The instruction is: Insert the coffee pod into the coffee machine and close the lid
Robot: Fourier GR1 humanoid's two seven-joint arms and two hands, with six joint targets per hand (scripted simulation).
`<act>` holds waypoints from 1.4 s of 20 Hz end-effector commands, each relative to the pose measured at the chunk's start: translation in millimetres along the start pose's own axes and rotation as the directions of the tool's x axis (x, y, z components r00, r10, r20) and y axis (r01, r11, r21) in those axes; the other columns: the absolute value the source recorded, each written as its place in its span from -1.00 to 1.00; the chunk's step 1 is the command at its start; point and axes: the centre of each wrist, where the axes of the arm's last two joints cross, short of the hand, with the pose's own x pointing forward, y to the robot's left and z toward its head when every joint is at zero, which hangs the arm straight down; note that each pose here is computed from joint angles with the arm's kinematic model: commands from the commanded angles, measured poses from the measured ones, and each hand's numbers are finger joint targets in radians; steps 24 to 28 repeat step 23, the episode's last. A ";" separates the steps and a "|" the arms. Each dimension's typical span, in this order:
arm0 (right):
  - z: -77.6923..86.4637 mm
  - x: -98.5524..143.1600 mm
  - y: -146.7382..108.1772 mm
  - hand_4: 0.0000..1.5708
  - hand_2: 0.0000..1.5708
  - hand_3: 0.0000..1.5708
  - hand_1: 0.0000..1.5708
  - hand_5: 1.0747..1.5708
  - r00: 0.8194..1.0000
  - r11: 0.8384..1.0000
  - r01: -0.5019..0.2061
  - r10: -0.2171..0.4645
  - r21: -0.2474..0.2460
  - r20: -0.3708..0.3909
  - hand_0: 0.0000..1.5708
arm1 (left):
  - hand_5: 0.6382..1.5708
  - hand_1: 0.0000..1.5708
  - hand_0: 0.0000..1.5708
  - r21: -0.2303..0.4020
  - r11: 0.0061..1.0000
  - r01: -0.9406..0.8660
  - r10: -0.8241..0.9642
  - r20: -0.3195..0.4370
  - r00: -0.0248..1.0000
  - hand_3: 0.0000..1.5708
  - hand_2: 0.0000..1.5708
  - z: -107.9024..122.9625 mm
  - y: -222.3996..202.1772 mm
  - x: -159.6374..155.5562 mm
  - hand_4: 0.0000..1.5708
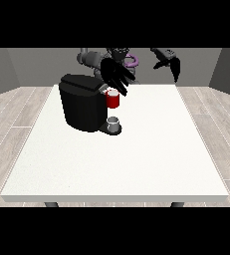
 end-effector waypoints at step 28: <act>76.0 33.8 148.1 -0.67 -1.00 -1.00 -1.00 1.00 0.804 0.877 0.223 -0.412 0.425 0.429 -1.00 | 1.00 -1.00 -1.00 0.094 0.994 -0.053 0.060 -0.075 0.995 -1.00 -1.00 18.3 23.9 -16.9 -0.66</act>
